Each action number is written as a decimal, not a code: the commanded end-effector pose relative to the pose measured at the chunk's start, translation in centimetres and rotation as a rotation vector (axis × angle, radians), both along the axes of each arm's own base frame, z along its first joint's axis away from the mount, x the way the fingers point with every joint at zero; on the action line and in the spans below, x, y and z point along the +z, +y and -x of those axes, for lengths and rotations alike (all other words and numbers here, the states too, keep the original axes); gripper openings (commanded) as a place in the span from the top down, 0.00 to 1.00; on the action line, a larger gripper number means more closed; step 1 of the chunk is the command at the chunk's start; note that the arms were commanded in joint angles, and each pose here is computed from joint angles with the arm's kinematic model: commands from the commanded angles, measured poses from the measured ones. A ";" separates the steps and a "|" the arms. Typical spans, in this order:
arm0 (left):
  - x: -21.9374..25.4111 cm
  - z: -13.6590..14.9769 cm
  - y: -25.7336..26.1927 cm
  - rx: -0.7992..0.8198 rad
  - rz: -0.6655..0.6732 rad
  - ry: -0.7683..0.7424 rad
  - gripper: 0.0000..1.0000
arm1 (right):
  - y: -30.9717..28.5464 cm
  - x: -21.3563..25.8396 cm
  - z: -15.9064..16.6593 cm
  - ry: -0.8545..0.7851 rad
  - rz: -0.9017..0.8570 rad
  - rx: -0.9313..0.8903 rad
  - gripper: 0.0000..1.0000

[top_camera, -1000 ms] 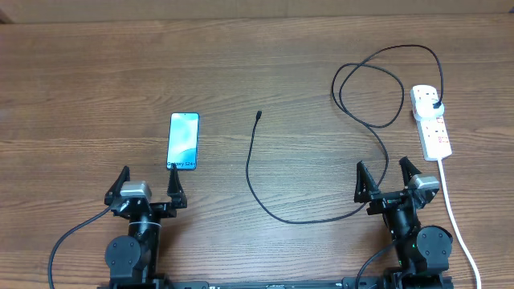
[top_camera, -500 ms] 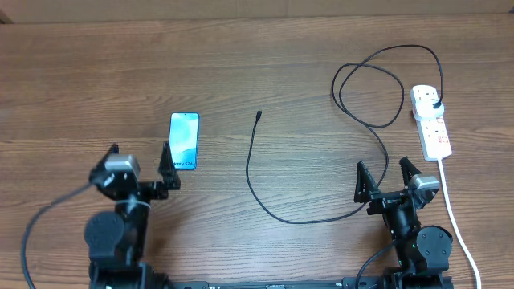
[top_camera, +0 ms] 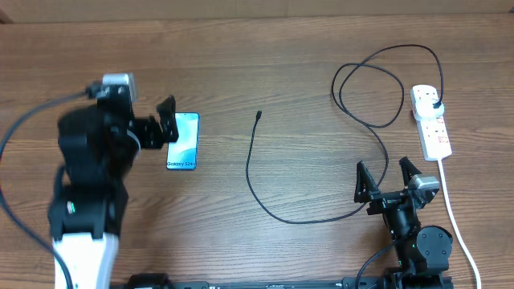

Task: Plug charger to phone and switch on socket
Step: 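Move the left gripper over the smartphone and lower onto it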

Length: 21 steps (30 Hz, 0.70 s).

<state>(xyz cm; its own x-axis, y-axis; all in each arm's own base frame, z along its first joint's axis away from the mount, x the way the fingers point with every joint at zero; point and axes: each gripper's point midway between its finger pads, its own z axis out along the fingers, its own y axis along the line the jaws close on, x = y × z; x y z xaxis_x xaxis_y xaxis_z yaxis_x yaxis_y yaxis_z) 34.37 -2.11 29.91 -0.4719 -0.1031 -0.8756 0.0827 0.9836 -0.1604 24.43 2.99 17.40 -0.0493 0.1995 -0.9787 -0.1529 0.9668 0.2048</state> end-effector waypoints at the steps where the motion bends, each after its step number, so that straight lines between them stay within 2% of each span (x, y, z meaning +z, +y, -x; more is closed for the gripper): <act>1: 1.6 -2.0 -0.6 -0.061 -0.004 0.041 0.00 | -0.1 -0.2 0.0 -0.004 0.001 0.000 0.00; 6: -0.6 -3.8 -0.6 -0.083 -0.014 0.287 0.00 | -0.1 -0.2 0.0 -0.004 0.001 0.000 0.00; 12: -5.6 -4.7 -0.5 -0.093 0.001 0.588 0.00 | -0.1 -0.2 0.0 -0.004 0.001 0.000 0.00; 21: -12.8 -5.5 -1.2 -0.093 0.077 0.823 0.01 | -0.1 -0.2 0.0 -0.004 0.001 0.000 0.00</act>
